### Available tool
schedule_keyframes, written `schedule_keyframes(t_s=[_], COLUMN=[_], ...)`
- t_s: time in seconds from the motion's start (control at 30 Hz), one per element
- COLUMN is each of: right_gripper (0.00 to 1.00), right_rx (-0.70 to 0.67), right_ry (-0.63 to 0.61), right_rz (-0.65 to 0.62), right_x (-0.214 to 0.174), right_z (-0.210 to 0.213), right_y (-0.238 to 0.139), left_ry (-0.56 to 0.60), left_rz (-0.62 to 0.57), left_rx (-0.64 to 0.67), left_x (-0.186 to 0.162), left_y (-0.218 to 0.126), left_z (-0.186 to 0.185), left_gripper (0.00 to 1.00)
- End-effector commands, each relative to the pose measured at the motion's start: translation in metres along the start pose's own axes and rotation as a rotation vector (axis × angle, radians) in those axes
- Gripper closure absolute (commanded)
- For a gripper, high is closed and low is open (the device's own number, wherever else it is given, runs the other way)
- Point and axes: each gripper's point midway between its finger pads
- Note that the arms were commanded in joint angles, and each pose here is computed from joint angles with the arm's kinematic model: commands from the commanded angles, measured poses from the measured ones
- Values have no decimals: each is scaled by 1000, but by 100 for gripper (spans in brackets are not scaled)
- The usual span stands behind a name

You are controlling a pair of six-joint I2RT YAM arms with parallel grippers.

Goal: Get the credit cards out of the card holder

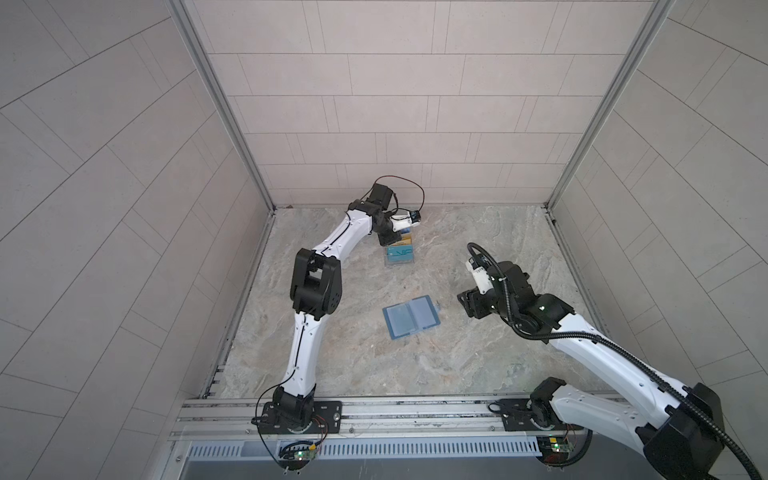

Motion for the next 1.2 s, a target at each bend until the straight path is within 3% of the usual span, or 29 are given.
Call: schedule_keyframes(t_s=[0.0, 0.33, 0.53, 1.17], right_gripper=[32, 32, 32, 32], right_rx=[-10, -15, -14, -17], right_ry=[15, 8, 8, 1], right_rz=[-29, -41, -41, -33], right_x=[3, 4, 5, 5], right_z=[-3, -4, -4, -4], right_y=[-5, -9, -10, -10], left_ry=[21, 17, 10, 6], left_rz=[1, 46, 79, 129], left_rx=[14, 4, 13, 35], left_x=[3, -9, -17, -27], left_y=[4, 16, 21, 24], left_z=[6, 3, 3, 4], left_gripper=[100, 100, 92, 85])
Point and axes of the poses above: each gripper's point midway between its finger pads, its own y axis out along the fingers, its own z axis along the line the jaws close on, x = y × z, and after that the axes turned 13 degrees about y, right-handed
